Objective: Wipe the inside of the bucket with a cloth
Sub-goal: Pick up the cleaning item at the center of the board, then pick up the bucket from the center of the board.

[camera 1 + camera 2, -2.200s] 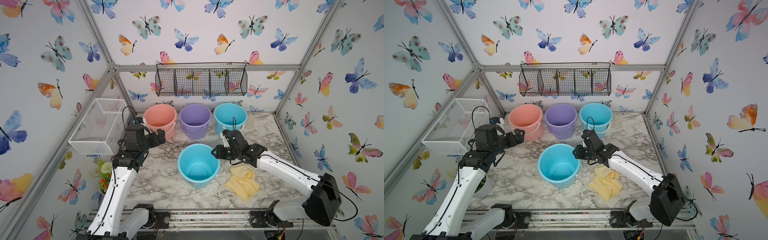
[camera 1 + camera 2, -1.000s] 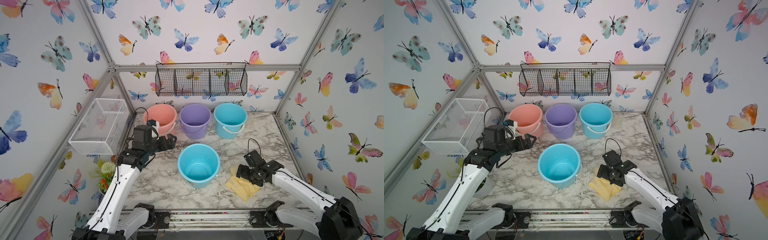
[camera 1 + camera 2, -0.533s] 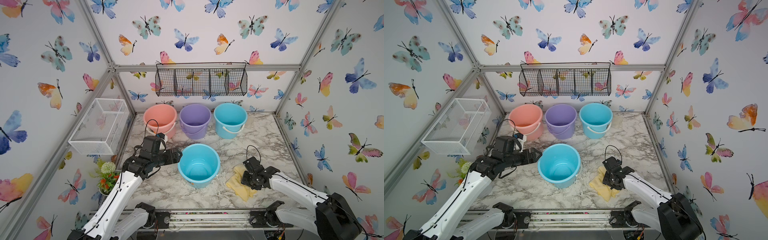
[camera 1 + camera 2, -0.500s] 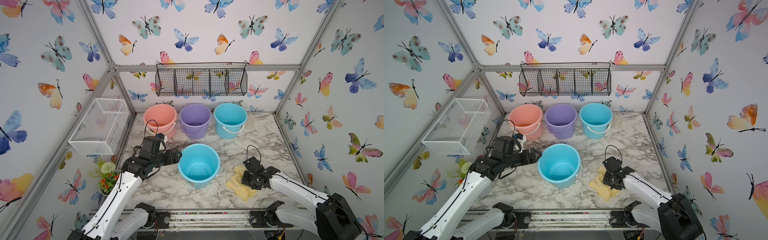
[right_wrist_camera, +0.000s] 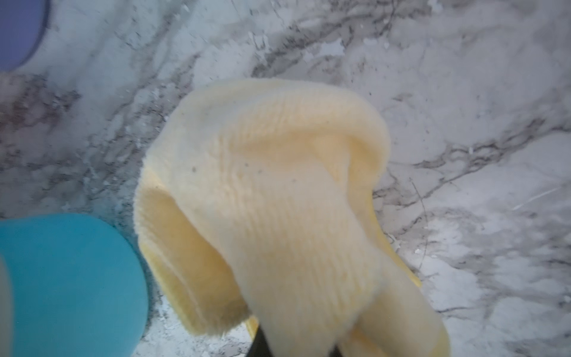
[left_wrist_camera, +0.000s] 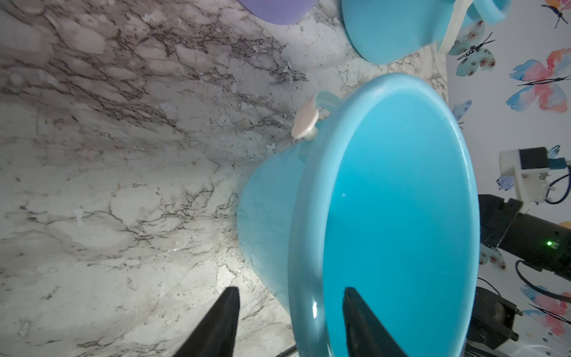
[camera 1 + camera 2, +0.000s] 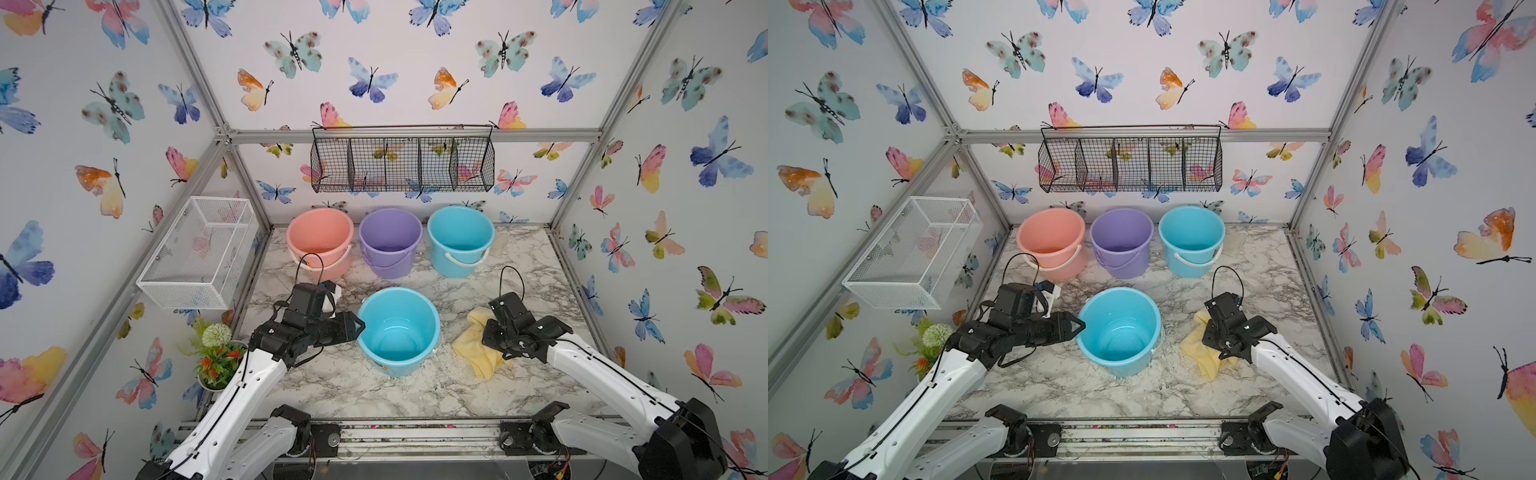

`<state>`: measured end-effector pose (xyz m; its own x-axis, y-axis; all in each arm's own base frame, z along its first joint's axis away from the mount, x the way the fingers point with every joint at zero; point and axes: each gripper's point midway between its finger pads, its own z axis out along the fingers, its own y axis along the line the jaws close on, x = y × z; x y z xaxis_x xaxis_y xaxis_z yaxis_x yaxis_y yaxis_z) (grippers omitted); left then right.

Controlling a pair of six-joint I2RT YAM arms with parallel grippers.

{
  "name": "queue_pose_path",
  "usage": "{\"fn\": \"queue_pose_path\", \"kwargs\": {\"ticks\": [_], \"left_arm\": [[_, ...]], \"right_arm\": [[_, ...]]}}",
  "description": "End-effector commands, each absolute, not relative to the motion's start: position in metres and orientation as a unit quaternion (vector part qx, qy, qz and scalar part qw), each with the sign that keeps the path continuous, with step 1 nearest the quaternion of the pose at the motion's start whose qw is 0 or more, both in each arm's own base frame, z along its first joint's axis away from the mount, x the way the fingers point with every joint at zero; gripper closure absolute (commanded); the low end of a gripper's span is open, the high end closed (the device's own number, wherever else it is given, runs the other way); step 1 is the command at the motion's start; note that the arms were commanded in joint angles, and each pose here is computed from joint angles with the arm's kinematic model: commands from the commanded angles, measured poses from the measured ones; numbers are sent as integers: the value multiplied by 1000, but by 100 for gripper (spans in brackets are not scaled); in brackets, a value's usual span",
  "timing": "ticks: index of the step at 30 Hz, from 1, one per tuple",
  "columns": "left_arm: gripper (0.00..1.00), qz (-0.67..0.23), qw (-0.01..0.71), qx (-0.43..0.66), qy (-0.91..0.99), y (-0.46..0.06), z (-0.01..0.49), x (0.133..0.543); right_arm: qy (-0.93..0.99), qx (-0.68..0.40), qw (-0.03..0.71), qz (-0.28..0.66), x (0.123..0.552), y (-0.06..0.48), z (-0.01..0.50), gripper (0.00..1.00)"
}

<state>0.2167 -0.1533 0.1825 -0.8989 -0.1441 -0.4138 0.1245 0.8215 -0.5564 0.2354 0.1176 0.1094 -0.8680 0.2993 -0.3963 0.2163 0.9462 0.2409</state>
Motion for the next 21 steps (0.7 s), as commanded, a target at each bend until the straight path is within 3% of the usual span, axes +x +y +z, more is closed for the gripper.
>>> {"fn": "queue_pose_path", "kwargs": {"ticks": [1, 14, 21], "left_arm": [[54, -314, 222, 9, 923, -160, 184, 215], [97, -342, 220, 18, 913, -172, 187, 220], [100, -348, 221, 18, 911, -176, 197, 224]], "right_arm": [[958, 117, 245, 93, 243, 116, 147, 97], [917, 10, 301, 262, 261, 196, 297, 98], [891, -87, 302, 329, 237, 283, 336, 98]]}}
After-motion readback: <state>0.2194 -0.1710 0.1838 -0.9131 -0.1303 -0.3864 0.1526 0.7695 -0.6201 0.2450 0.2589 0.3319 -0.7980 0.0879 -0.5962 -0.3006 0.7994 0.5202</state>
